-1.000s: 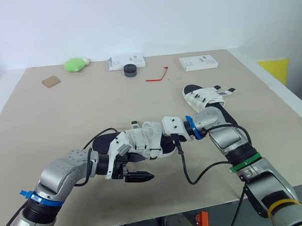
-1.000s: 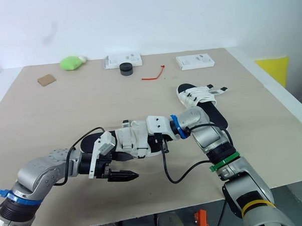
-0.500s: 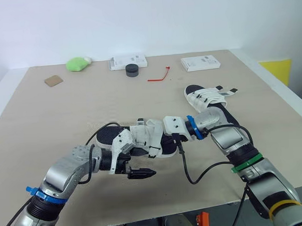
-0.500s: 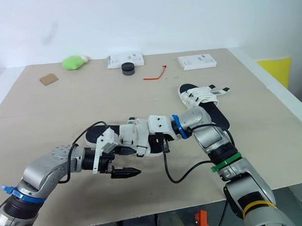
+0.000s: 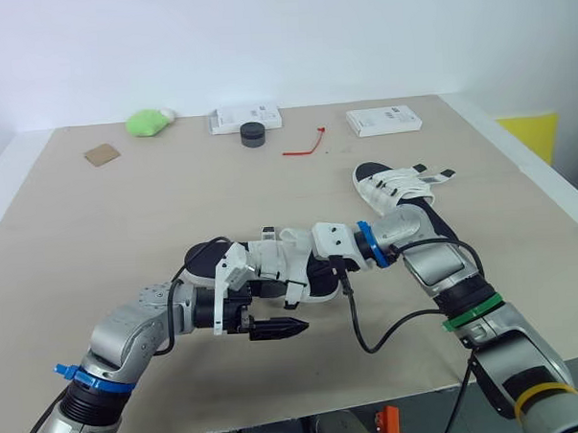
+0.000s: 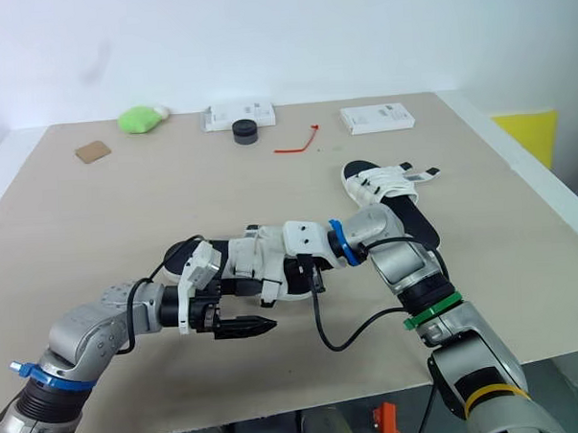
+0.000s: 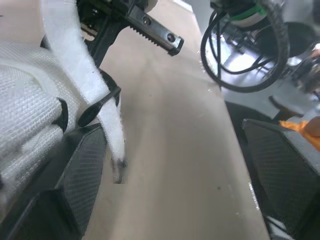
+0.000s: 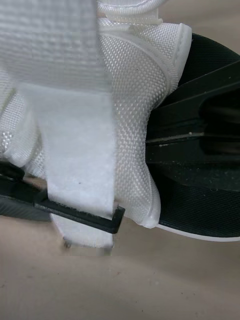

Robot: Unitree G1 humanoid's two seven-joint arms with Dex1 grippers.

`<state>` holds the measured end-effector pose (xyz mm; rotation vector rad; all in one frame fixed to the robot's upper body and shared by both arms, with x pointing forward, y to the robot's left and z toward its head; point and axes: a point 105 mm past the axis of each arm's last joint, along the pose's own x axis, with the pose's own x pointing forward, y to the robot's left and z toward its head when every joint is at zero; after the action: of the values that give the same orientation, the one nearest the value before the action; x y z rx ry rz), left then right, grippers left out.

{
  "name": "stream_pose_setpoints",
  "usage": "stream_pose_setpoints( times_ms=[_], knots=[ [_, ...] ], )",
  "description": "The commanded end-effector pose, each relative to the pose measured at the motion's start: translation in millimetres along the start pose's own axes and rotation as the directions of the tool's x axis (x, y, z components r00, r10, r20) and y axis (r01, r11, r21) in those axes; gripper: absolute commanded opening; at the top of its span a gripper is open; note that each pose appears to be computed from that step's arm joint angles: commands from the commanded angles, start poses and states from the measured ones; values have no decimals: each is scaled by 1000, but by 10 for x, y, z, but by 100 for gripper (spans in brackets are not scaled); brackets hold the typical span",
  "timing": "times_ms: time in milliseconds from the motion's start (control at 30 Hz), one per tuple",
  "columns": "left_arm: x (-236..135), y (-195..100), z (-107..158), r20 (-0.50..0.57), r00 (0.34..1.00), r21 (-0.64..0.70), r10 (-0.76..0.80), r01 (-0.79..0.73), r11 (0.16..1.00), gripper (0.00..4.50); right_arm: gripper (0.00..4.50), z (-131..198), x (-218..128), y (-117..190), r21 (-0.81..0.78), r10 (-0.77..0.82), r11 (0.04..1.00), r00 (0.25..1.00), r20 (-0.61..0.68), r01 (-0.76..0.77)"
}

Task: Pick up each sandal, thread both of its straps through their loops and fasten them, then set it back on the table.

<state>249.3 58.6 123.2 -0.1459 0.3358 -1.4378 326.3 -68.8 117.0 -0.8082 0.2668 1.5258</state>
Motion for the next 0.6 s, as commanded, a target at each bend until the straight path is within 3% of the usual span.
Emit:
stream_pose_setpoints(
  times_ms=[33,100,200,333,600],
  knots=[
    [-9,-39,131,27,999,45,-35,34,998,264,0,-306,115,199,88,77,994,992,-97,-68],
    [-18,-33,110,10,999,40,-40,40,998,264,0,-308,111,201,89,76,994,992,-98,-67],
    [-24,-27,87,-2,999,32,-44,44,999,183,0,-305,110,197,88,75,994,992,-97,-66],
    [-34,-53,25,-40,997,-5,-66,66,998,5,0,-289,117,185,86,74,994,993,-92,-66],
    [-92,-66,78,-52,996,-69,-67,63,996,5,0,-287,127,177,86,72,994,993,-90,-64]
  ],
)
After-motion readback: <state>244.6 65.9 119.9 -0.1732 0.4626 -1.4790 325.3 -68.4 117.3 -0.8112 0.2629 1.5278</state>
